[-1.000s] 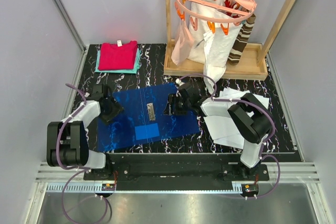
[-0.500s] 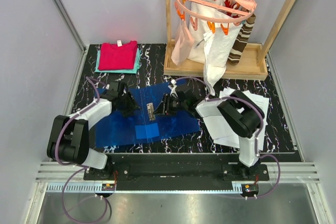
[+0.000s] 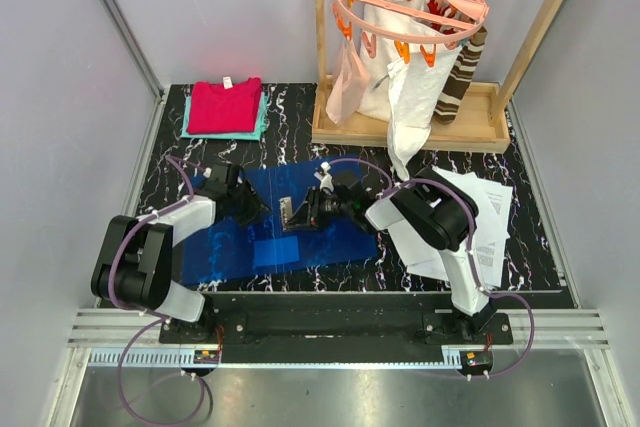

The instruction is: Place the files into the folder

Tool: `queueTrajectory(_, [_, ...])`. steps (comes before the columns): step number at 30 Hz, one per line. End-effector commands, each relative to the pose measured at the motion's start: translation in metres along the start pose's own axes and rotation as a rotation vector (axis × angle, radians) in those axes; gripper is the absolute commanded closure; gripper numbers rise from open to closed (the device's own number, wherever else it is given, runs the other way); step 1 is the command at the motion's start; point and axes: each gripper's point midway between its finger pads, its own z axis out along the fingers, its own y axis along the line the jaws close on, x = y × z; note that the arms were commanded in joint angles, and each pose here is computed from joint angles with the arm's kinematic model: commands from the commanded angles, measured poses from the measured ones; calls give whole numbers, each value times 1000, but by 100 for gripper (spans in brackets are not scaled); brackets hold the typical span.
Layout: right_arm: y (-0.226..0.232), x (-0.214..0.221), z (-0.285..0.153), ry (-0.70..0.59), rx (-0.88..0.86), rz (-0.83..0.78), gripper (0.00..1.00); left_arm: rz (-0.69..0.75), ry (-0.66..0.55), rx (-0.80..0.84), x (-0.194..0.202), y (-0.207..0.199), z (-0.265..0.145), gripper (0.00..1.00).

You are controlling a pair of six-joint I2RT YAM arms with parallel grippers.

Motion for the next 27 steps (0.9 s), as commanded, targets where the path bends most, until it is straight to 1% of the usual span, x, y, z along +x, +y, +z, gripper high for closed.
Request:
queueTrajectory(1, [14, 8, 4, 19, -79, -13, 71, 6, 21, -70, 13, 22, 9, 56])
queueTrajectory(7, [3, 10, 8, 21, -53, -15, 73, 13, 26, -73, 18, 22, 9, 57])
queueTrajectory(15, [-1, 8, 14, 30, -42, -35, 87, 49, 0, -95, 19, 26, -2, 58])
queueTrajectory(17, [2, 6, 14, 27, -43, -46, 91, 56, 9, -104, 24, 29, -6, 58])
queueTrajectory(18, [0, 6, 14, 27, -37, -49, 92, 60, 12, -93, 26, 28, -9, 59])
queueTrajectory(19, [-1, 6, 14, 25, -27, -48, 96, 68, 15, -85, 29, 25, -11, 62])
queueTrajectory(20, [-1, 5, 14, 25, -21, -52, 99, 69, 27, -85, 33, 27, -12, 70])
queueTrajectory(21, [-3, 5, 14, 25, -12, -52, 100, 71, 36, -78, 36, 25, -13, 74])
queueTrajectory(24, [-8, 5, 13, 22, 37, -56, 100, 46, 73, -96, 50, 27, -10, 77])
queueTrajectory(27, [-22, 6, 11, 31, 151, -51, 100, 45, 107, -140, 59, 32, -3, 77])
